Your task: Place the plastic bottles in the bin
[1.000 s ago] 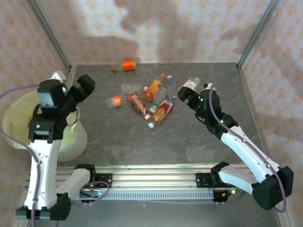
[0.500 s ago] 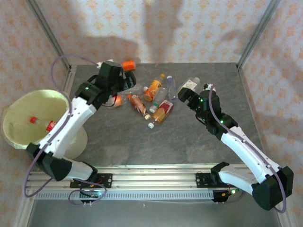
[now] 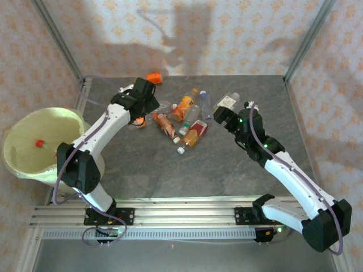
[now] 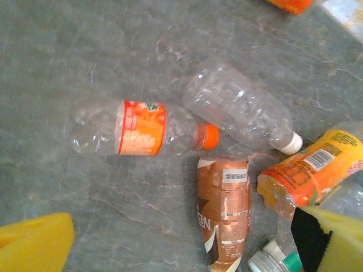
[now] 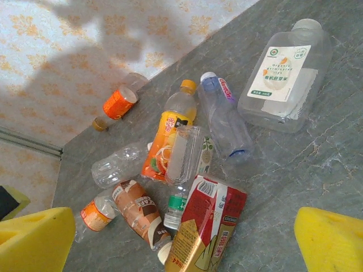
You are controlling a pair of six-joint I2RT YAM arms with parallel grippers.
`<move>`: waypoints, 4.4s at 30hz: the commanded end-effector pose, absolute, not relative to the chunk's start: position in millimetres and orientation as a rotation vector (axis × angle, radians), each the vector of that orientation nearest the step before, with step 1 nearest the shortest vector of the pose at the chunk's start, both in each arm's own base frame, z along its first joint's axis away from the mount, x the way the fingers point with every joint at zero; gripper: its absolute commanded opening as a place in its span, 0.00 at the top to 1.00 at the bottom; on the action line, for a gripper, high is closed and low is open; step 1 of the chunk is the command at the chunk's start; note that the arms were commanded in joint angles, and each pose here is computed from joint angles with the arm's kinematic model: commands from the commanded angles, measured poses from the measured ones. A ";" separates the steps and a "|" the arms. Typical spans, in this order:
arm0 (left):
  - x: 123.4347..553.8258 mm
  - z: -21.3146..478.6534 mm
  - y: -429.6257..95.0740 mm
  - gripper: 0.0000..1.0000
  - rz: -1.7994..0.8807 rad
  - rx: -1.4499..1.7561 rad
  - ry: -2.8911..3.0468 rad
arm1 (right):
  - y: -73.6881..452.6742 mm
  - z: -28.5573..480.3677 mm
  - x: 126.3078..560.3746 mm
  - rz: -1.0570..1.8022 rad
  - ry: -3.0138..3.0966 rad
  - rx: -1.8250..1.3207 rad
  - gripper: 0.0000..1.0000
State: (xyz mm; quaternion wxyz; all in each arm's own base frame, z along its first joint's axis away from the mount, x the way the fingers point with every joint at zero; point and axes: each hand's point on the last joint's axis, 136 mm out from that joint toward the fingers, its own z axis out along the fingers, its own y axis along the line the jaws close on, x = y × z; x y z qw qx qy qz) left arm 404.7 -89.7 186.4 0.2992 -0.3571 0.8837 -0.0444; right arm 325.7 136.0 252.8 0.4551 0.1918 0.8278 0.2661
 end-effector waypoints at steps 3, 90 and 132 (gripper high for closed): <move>402.4 183.3 -76.3 0.00 -0.186 -1.405 2.084 | 132.5 256.4 326.4 0.640 2.044 0.487 0.01; 462.9 292.4 -75.5 0.65 -0.317 -0.784 1.839 | 109.3 265.5 298.7 0.565 1.985 0.412 0.01; 191.3 389.0 177.0 0.63 0.727 -1.064 1.833 | 127.7 272.4 321.4 0.563 1.973 0.303 0.01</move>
